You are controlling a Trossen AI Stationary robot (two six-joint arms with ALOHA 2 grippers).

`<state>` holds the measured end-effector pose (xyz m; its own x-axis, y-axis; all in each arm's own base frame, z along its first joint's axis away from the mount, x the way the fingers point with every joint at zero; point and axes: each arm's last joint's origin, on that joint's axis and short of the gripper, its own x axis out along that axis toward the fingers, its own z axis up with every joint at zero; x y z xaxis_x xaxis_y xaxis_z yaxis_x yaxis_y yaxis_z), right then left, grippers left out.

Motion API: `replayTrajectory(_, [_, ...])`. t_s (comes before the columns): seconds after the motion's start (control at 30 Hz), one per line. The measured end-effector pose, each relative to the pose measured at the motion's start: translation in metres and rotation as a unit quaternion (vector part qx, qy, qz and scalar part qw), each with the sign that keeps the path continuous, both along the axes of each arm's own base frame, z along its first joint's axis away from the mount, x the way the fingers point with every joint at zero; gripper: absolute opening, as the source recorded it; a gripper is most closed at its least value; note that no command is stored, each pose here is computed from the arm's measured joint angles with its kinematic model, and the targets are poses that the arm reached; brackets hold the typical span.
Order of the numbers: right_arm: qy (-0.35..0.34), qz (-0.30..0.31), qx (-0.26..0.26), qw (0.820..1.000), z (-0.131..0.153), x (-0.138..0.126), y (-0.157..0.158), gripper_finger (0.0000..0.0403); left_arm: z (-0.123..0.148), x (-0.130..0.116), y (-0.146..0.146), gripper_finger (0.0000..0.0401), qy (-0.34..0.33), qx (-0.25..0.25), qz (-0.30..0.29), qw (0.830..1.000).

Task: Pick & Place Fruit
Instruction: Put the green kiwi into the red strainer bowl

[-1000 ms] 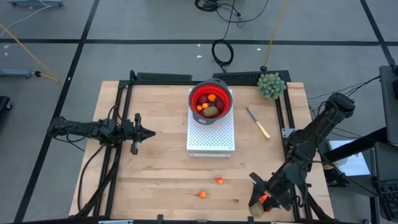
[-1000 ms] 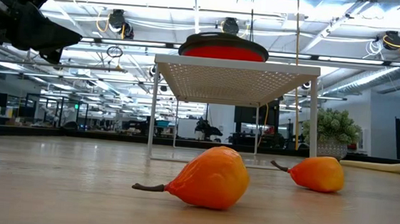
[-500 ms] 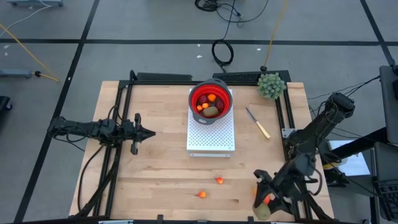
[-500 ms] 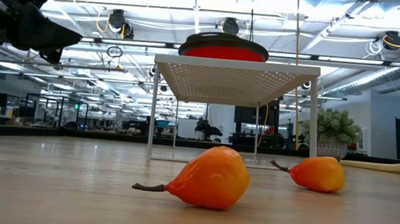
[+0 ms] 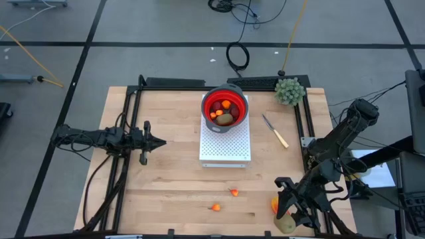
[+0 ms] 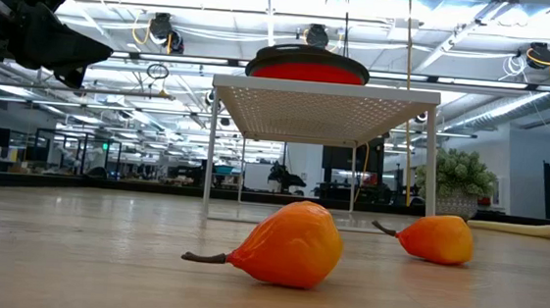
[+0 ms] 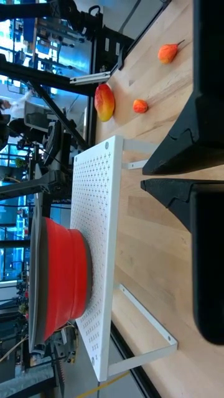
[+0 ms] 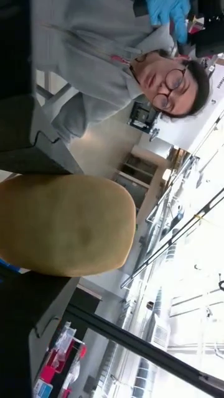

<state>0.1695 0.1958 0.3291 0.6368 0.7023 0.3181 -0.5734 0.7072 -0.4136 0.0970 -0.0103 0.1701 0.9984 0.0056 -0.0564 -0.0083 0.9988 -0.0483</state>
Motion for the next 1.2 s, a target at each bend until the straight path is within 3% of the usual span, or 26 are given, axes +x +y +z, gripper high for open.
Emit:
replayTrajectory(0.1, [0.012, -0.019, 0.01, 1.0, 0.0, 0.001, -0.001, 0.0205, 0.0, 0.0, 0.0, 0.0019, 0.0, 0.0, 0.0, 1.0])
replayTrajectory(0.2, [0.065, -0.123, 0.05, 0.989, -0.003, 0.006, -0.006, 0.0205, 0.0, 0.0, 0.0, 0.0019, 0.0, 0.0, 0.0, 1.0])
replayTrajectory(0.33, [0.111, -0.328, 0.063, 0.936, -0.011, 0.018, -0.02, 0.0205, 0.0, 0.0, 0.0, 0.0019, 0.0, 0.002, 0.0, 1.0])
replayTrajectory(0.47, [0.117, -0.445, 0.065, 0.886, -0.013, 0.029, -0.036, 0.0206, 0.0, 0.0, 0.0, 0.0019, 0.0, 0.002, 0.0, 1.0])
replayTrajectory(0.8, [0.116, -0.578, 0.084, 0.803, -0.014, 0.058, -0.086, 0.0206, 0.0, 0.0, 0.0, 0.0019, 0.0, 0.001, 0.0, 1.0])
replayTrajectory(1.2, [0.139, -0.656, 0.087, 0.736, 0.008, 0.082, -0.134, 0.0206, 0.0, 0.0, 0.0, 0.0019, 0.0, 0.004, 0.0, 1.0])
